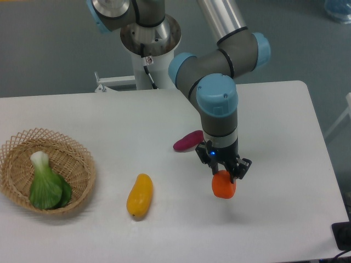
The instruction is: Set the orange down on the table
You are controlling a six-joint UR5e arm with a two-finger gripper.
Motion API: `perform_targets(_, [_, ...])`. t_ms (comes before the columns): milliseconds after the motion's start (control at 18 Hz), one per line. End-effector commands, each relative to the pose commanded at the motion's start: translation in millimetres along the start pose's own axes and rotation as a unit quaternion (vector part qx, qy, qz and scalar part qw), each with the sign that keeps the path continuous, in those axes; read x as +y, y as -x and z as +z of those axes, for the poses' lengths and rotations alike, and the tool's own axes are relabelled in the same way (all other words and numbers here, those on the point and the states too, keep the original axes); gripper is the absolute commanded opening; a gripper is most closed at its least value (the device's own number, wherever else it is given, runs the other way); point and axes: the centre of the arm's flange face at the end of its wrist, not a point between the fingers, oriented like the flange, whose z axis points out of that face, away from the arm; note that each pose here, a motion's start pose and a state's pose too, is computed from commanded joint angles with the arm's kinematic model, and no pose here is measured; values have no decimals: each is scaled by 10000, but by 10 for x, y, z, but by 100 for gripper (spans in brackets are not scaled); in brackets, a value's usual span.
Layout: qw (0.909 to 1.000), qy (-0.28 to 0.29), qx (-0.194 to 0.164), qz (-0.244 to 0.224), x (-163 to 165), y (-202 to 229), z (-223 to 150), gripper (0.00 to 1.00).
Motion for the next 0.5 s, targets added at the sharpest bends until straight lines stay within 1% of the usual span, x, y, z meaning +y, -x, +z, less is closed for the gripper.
perform_targets(500, [10000,-4,-7,-46,-6,10,6,50])
